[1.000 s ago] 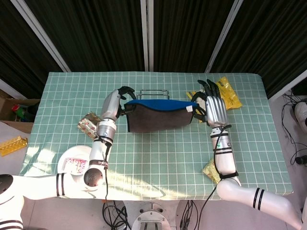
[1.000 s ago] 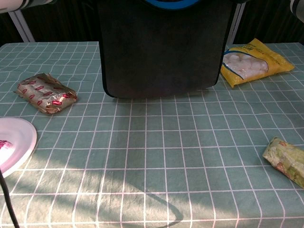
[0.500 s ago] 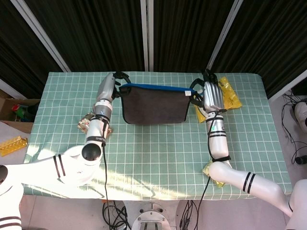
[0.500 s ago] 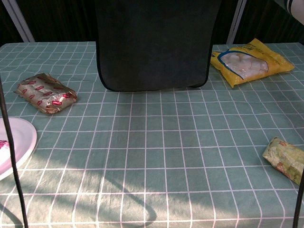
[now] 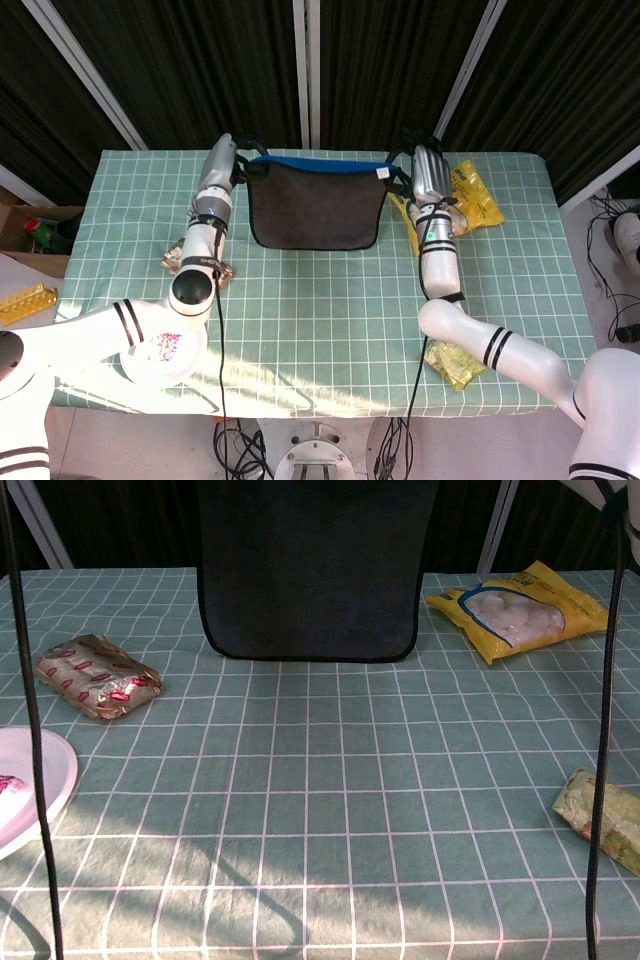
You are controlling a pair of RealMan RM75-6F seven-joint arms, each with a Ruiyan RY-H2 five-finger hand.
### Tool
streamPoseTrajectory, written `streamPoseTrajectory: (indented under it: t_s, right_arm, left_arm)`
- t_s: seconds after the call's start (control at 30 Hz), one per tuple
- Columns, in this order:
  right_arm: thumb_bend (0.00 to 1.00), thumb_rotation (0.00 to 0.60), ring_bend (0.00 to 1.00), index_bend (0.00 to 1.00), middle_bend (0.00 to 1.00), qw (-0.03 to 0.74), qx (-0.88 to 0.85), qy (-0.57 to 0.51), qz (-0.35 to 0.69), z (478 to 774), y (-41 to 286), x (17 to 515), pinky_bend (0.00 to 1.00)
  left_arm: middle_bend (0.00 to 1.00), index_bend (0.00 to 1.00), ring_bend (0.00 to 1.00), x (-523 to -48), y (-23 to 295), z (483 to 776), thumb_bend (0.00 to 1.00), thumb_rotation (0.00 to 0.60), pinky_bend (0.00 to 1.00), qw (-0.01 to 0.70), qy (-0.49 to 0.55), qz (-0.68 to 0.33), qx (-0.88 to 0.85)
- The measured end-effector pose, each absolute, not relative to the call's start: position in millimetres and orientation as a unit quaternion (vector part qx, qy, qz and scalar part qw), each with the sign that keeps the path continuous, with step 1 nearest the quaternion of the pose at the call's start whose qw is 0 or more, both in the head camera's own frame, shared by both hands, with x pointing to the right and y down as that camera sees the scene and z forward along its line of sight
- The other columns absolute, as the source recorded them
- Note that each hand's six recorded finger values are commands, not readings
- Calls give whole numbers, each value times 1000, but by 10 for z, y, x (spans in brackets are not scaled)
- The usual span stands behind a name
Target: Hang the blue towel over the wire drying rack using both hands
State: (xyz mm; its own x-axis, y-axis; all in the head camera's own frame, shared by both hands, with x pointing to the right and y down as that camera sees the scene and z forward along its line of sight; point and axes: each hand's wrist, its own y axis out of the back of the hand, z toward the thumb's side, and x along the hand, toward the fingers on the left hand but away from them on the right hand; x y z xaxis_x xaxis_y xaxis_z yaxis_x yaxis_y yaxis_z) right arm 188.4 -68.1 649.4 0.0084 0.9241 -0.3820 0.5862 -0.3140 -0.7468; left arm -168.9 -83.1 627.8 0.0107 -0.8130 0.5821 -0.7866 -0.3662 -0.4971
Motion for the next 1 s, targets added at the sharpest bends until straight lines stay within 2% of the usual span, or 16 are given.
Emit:
streamPoseTrajectory:
  t_s: [1.0]
  right_arm:
    - [616, 600, 0, 1000, 144, 187, -675, -557, 447, 6731, -1046, 1716, 0]
  left_arm:
    - [294, 833, 231, -1781, -1044, 6391, 575, 600, 325, -4, 575, -434, -694]
